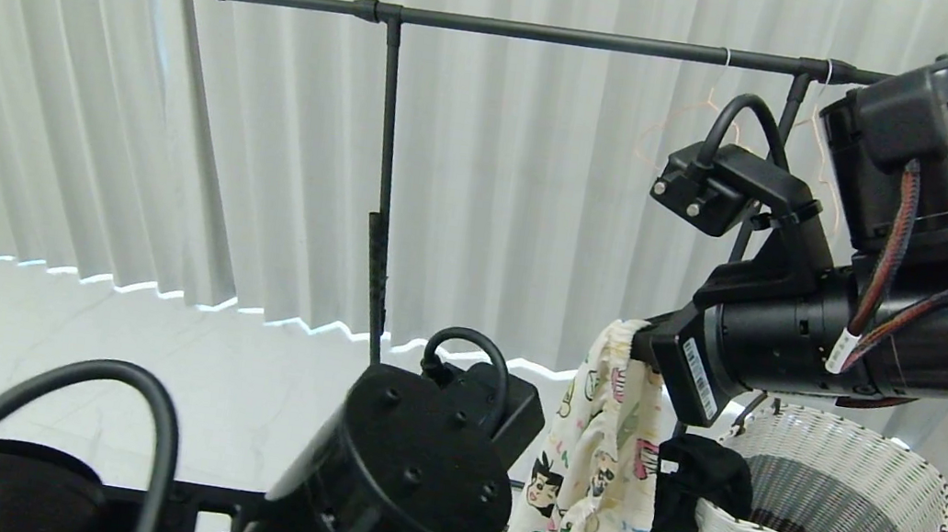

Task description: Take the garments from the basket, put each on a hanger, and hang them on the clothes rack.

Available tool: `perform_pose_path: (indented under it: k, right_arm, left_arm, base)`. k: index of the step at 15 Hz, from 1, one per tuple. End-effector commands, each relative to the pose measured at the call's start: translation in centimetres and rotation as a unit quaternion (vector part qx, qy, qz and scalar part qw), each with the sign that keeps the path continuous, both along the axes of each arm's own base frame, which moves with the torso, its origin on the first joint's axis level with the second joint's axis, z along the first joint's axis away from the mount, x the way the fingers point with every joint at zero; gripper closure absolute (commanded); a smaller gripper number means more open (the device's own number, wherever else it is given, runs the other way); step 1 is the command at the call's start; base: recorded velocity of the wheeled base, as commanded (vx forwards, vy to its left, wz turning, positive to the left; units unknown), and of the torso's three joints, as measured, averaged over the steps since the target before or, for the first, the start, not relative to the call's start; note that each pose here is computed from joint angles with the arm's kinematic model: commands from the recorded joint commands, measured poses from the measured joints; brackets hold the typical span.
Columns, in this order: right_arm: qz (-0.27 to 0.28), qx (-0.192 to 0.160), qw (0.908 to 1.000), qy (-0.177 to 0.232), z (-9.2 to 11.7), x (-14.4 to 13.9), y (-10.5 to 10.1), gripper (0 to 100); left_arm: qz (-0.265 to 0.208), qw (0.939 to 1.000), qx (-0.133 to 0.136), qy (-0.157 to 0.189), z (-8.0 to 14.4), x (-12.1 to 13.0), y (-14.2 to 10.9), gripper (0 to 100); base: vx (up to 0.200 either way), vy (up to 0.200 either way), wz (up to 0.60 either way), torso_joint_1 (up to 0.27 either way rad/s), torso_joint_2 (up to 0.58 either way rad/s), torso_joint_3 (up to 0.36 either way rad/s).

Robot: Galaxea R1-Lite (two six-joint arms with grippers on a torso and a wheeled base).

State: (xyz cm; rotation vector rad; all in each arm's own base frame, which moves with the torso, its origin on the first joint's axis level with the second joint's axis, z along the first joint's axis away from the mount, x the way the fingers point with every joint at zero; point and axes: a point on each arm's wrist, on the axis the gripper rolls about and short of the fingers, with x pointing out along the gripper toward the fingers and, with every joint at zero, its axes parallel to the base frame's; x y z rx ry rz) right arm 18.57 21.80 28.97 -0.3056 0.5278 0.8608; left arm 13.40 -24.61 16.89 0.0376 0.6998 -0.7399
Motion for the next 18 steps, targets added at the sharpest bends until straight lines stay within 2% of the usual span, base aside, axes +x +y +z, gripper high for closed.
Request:
perform_pose_path:
  k: [1,2,5,6,10,12,14,15,17,18]
  right_arm:
    - [0.003,0.006,1.0,-0.005,0.5,-0.2,0.0,100]
    - [0.007,0.01,0.9999,-0.009,0.8,-0.4,0.1,100]
    - [0.015,0.011,0.9998,-0.009,0.8,-0.7,0.4,100]
    - [0.015,0.011,0.9998,-0.009,0.8,-0.7,0.4,100]
    - [0.01,0.013,0.9998,-0.014,1.4,-1.1,-0.2,100]
    - [0.009,0.017,0.9996,-0.018,1.8,-1.5,-0.7,100]
    - [0.005,0.015,0.9997,-0.017,1.9,-1.7,-1.3,100]
    - [-0.004,0.013,0.9998,-0.014,2.0,-1.7,-1.8,100]
    - [-0.021,0.009,0.9997,-0.004,1.7,-1.5,-2.5,100]
    - [-0.033,0.004,0.9994,0.002,1.3,-1.4,-3.3,100]
  left_arm:
    - [0.014,0.9995,0.025,0.016,-1.8,0.9,-0.5,0]
    - [0.028,0.9989,0.029,0.022,-2.3,1.7,-0.5,0]
    - [0.041,0.9988,-0.009,0.026,-2.5,2.1,-1.4,0]
    - [0.043,0.9986,-0.003,0.03,-2.9,2.0,-1.4,0]
    - [0.077,0.9936,0.069,0.045,-6.3,1.7,0.7,0]
    - [0.078,0.9908,0.095,0.058,-7.6,1.1,1.7,0]
    - [0.081,0.9896,0.103,0.059,-7.9,0.9,2.1,0]
    - [0.083,0.9898,0.102,0.054,-7.7,0.9,2.1,100]
    - [0.094,0.9893,0.104,0.041,-7.5,0.8,2.3,100]
    - [0.11,0.9878,0.108,0.022,-7.2,0.7,2.5,100]
  base:
    - [0.0,0.0,0.0,0.0,0.0,0.0]
    - [0.0,0.0,0.0,0.0,0.0,0.0]
    - [0.0,0.0,0.0,0.0,0.0,0.0]
    - [0.0,0.0,0.0,0.0,0.0,0.0]
    - [0.0,0.0,0.0,0.0,0.0,0.0]
    - [0.0,0.0,0.0,0.0,0.0,0.0]
    - [0.0,0.0,0.0,0.0,0.0,0.0]
    - [0.0,0.0,0.0,0.0,0.0,0.0]
    - [0.0,0.0,0.0,0.0,0.0,0.0]
    - [0.0,0.0,0.0,0.0,0.0,0.0]
